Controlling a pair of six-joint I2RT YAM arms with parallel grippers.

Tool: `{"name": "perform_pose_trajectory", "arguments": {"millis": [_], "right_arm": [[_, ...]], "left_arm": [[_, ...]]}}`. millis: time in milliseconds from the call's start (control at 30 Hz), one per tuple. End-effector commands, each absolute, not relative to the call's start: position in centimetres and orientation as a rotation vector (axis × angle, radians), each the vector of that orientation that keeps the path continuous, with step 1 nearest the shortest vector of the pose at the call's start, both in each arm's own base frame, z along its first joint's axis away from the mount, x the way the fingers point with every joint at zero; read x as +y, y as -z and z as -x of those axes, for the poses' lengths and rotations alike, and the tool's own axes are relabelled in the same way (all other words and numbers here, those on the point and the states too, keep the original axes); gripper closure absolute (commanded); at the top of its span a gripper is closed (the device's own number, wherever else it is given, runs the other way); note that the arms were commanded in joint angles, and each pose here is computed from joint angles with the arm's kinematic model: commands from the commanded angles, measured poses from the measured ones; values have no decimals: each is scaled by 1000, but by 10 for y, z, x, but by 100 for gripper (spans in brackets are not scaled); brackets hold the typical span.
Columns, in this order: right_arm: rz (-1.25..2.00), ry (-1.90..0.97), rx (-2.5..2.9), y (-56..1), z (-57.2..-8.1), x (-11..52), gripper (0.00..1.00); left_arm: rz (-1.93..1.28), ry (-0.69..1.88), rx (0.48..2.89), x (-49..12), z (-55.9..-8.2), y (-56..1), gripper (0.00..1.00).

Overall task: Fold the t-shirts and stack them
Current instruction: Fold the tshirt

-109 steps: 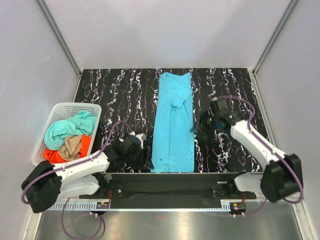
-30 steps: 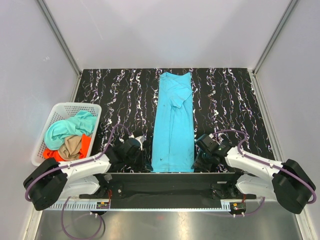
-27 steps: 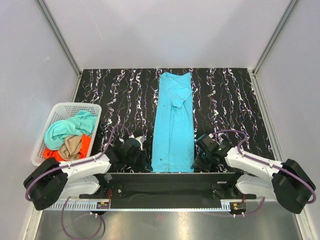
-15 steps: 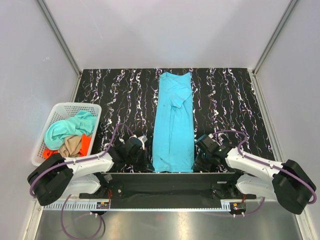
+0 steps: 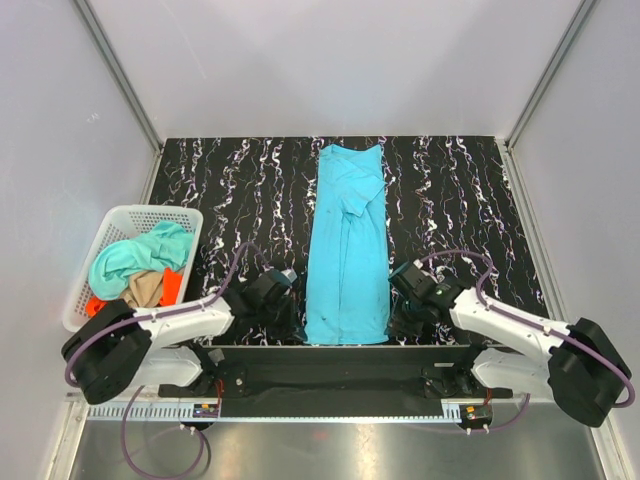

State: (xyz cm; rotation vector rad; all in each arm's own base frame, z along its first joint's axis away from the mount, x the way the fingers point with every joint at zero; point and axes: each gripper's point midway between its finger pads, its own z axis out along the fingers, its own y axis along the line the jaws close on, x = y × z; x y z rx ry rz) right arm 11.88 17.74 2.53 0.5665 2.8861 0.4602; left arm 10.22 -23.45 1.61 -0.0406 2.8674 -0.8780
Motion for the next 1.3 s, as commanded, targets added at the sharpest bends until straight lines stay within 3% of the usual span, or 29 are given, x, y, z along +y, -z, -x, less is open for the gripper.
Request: {"name": "perform_pose_trajectory", "arguments": {"millis": [0,333,933,1267], "right_arm": [[-451,-452,2848,-46,-132,183,100],[-233,-369,2830,-66,-173,199,100],[-43,-265,2618,-118,-372,190,100],[-38,-196,2602,-120,-423,168,100]], "left_arm": [[-20,945,2845,-253,-111,-29,100],[-33,846,2793,-257,-173,-60,100],[138,900,2700,-258,-366,-87,100],[108,1026,2621,-272,-427,-103,100]]}}
